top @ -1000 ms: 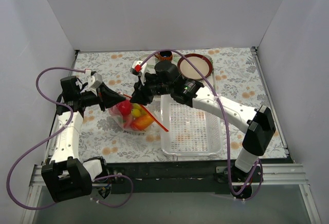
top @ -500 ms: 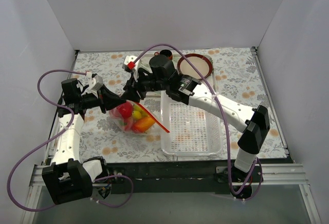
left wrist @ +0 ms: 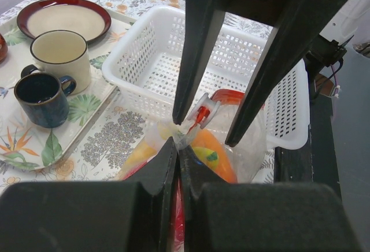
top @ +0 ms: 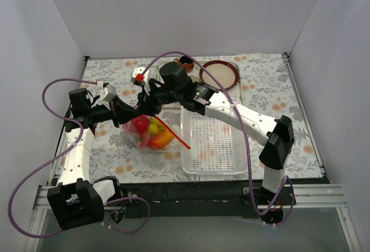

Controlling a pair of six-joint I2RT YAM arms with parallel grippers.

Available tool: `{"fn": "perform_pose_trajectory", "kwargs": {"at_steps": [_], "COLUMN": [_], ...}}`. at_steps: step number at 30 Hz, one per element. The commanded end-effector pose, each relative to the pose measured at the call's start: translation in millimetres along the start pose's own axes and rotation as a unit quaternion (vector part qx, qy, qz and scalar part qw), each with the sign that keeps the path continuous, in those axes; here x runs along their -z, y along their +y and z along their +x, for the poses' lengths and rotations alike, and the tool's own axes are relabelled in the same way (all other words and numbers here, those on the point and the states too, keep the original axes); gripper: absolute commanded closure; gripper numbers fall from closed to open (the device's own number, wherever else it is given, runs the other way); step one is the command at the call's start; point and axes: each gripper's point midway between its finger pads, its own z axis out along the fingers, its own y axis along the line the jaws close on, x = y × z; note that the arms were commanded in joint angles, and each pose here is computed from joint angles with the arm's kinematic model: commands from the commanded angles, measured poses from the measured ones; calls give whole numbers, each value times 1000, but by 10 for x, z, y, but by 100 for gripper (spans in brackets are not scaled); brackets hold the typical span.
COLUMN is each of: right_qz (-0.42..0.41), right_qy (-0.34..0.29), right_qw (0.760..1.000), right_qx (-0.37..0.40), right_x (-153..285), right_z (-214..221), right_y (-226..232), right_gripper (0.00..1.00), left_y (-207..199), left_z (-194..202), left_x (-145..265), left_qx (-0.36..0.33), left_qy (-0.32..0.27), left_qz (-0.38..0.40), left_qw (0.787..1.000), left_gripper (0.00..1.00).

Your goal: Open the zip-top bag and remove the fake food

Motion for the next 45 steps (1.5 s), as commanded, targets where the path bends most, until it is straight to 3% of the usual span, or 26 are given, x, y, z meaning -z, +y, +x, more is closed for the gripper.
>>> {"fn": "perform_pose_trajectory", "kwargs": {"at_steps": [1, 7, 18, 27, 36, 45], "right_qz": [-13, -6, -3, 22, 60, 65], "right_qy": [-30, -32, -26, -18, 17, -16], "right_qw": [999, 999, 999, 999, 998, 998], "right_qx": [25, 26, 22, 15, -13, -6], "right_x": [59, 83, 73, 182, 479, 587], "right_z": [-289, -315, -297, -210, 411, 159], "right_y": [77, 49, 15, -76, -111, -143], "right_gripper": [63, 72, 99, 99, 99, 99], "left_y": [-544, -554, -573, -555, -459, -547], "left_z": [-260, -274, -314, -351, -476, -399], "left_x": [40, 40, 47, 48, 47, 49], "left_qx": [-18, -21, -25, -22, -23, -21], "left_qy": [-68, -67, -66, -62, -60, -60], "left_qz": [140, 142, 143, 144, 145, 146], "left_qw": [988, 987, 987, 987, 987, 987], "left_gripper": [100, 100, 100, 100, 100, 100]}}
